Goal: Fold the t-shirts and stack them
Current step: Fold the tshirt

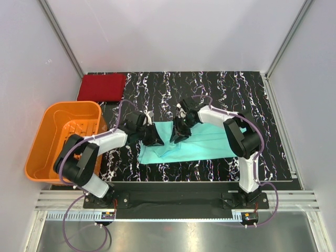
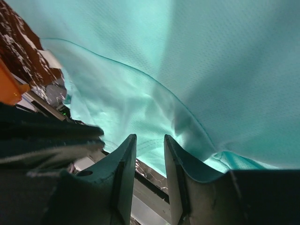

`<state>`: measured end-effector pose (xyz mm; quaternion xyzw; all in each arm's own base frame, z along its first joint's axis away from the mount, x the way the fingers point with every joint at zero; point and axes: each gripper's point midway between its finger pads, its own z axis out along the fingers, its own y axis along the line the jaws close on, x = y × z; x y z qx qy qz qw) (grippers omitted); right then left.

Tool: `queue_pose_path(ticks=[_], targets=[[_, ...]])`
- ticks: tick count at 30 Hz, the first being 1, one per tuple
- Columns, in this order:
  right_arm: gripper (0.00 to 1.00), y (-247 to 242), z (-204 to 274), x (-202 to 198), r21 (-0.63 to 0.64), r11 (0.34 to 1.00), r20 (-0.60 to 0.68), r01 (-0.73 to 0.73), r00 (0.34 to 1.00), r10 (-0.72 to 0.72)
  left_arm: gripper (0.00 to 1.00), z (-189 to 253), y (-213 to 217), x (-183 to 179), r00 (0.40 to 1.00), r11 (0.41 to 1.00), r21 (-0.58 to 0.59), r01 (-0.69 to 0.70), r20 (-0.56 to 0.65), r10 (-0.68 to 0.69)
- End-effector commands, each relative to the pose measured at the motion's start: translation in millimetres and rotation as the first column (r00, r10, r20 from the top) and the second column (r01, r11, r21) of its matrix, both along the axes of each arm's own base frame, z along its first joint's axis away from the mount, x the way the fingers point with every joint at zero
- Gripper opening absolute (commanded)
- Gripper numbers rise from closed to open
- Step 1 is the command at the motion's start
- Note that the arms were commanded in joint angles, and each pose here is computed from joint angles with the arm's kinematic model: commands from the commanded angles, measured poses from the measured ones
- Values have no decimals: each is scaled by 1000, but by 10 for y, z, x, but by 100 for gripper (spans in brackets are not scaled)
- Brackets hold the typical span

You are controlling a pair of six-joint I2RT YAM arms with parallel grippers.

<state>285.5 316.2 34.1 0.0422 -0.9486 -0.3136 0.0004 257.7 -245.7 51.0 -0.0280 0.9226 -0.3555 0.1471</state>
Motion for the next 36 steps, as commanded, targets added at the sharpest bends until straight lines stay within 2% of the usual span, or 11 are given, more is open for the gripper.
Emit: queue_pose_path(ticks=[1, 9, 14, 18, 19, 23, 25, 27, 30, 33, 36], targets=[[38, 63, 328, 194, 27, 1000, 104, -5, 995, 2, 18, 279, -122, 93, 994, 999, -42, 1, 108, 4], [37, -152, 22, -58, -18, 1000, 61, 17, 998, -16, 18, -33, -244, -222, 998, 998, -35, 50, 42, -48], [36, -282, -174, -186, -42, 999, 45, 27, 999, -25, 17, -288, -142, -471, 998, 998, 2, 55, -2, -55], [36, -306, -135, -237, -34, 999, 44, 24, 999, -23, 17, -137, -131, -498, 997, 997, -3, 77, 3, -77], [36, -299, -79, -250, -25, 1000, 49, 18, 999, -17, 18, -45, -132, -464, 996, 996, 1, 89, 25, -89], [38, -309, 245, -168, -12, 1000, 125, 21, 992, -20, 34, 677, -158, -53, 977, 997, 34, 72, 197, -77], [46, -311, 404, -82, -7, 1000, 168, 27, 985, -26, 37, 773, -82, 114, 976, 998, 45, 41, 210, -50], [54, -291, 512, 14, 10, 999, 195, 40, 980, -41, 37, 887, -22, 358, 976, 1000, 3, 5, 218, -6], [55, -274, 585, 177, 40, 997, 205, 61, 976, -68, 35, 809, 30, 655, 981, 999, -24, -34, 188, 38], [51, -244, 585, 315, 73, 994, 179, 75, 980, -87, 31, 597, 105, 866, 988, 998, -16, -64, 139, 66], [35, -218, 561, 457, 124, 987, 153, 101, 981, -120, 28, 406, 174, 975, 989, 996, -9, -89, 115, 90]])
